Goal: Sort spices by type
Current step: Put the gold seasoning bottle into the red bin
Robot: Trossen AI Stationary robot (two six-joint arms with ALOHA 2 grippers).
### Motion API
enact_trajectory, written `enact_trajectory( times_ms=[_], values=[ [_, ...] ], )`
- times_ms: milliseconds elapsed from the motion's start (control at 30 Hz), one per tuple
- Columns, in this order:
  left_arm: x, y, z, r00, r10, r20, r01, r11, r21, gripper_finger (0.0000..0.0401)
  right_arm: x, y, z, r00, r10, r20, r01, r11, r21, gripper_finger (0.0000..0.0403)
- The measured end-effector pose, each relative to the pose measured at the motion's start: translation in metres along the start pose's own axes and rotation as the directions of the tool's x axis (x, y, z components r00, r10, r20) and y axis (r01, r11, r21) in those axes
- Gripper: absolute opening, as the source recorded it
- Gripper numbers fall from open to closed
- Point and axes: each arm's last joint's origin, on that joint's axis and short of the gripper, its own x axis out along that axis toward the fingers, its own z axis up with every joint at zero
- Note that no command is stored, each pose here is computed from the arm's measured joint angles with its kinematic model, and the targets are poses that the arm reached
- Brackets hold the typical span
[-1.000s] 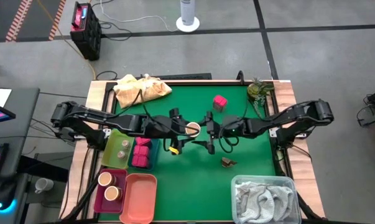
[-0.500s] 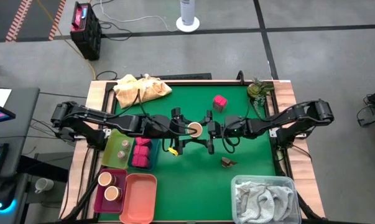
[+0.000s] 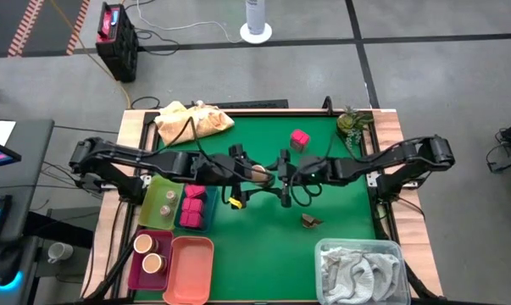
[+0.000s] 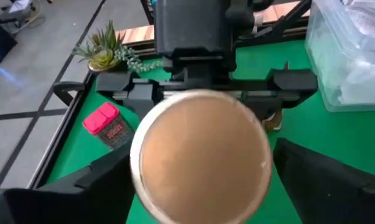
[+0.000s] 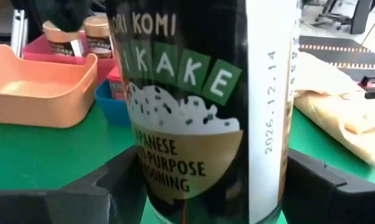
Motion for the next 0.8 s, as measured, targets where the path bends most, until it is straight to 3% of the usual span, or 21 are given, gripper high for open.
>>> enact_trajectory(
  times_ms=[333,800],
  values=[
    [-0.001,0.008,0.010,0.997,-0.023,-0.072,0.023,1.000,0.003,0.0355,0.000,0.000,0.000,1.000,0.002,-0.023,-0.002,1.000,-0.002,0.0307],
    [0.032,0.014,0.006,0.978,-0.064,-0.200,0.069,0.997,0.020,0.0338,0.002,0.001,-0.002,1.000,0.006,-0.027,-0.006,1.000,-0.005,0.0307]
  ],
)
